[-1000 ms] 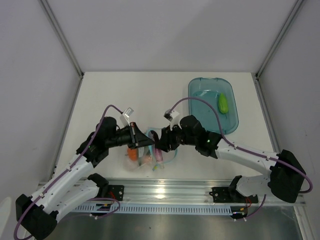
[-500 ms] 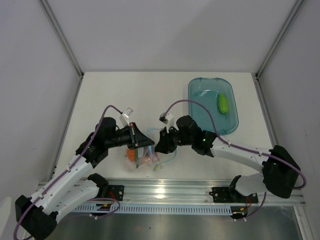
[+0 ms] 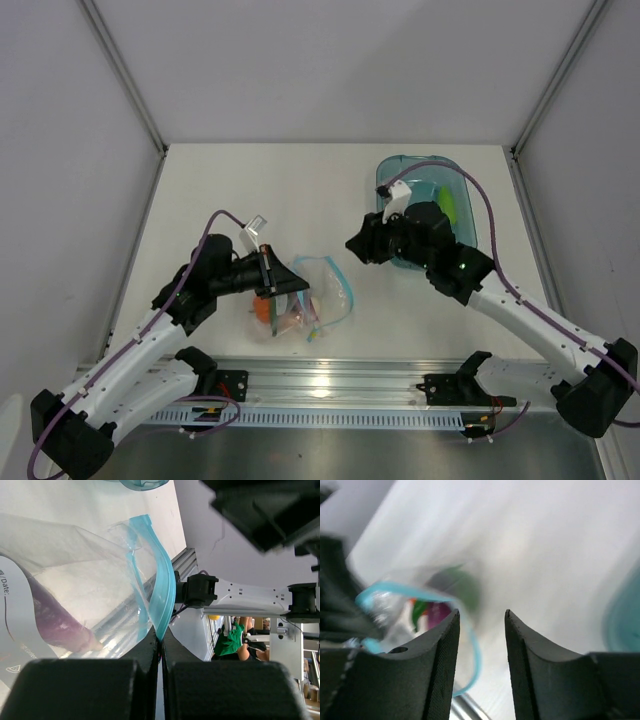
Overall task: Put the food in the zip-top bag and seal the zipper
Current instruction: Place the fake vegetable in the zipper food storage bag, then pick up the fake vegetable from the bin.
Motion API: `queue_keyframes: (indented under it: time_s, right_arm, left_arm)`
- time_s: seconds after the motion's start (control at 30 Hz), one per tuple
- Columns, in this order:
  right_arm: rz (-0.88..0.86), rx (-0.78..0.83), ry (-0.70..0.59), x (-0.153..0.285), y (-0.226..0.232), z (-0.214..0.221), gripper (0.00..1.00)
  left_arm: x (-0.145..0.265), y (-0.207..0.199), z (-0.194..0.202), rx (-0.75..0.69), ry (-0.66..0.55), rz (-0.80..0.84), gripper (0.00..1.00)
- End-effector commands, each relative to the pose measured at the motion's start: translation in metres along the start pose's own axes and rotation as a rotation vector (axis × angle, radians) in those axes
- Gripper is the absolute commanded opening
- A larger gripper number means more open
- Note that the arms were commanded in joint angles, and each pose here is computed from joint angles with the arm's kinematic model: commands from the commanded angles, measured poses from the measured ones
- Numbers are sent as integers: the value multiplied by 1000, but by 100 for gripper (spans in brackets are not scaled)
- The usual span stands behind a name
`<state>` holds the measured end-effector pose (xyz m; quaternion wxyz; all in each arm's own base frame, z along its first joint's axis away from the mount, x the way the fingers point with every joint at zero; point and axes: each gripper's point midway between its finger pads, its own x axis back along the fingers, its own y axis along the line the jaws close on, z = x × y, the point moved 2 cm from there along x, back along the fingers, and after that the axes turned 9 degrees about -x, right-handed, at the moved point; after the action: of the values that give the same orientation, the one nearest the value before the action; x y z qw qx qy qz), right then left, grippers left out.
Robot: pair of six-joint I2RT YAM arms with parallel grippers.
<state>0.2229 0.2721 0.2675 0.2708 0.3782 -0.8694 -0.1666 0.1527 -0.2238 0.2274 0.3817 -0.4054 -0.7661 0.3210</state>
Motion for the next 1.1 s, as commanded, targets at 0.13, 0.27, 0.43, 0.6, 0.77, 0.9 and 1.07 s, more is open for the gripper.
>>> queue_keyframes:
  time_s: [0.13, 0.27, 0.43, 0.6, 0.77, 0.9, 1.07]
  right_arm:
    - [429, -246, -175, 18, -116, -55, 51]
    - [588, -359, -196, 18, -176, -63, 52]
    - [807, -384, -184, 10, -241, -62, 61]
    - [1004, -324, -144, 8, -289, -62, 77]
    - [1155, -270, -67, -5, -342, -56, 77]
    - [1236, -238, -27, -12, -364, -54, 75]
    - [1296, -195, 15, -13, -384, -54, 75]
  left_arm:
    - [3, -6, -4, -36, -32, 37, 1]
    - [3, -6, -3, -32, -31, 45, 1]
    - [1, -4, 0, -28, -25, 52, 1]
    - [0, -5, -1, -31, -22, 62, 1]
    - [-2, -2, 2, -23, -11, 62, 1]
    - [-3, -2, 2, -22, -5, 67, 1]
    - [-2, -2, 2, -22, -10, 61, 1]
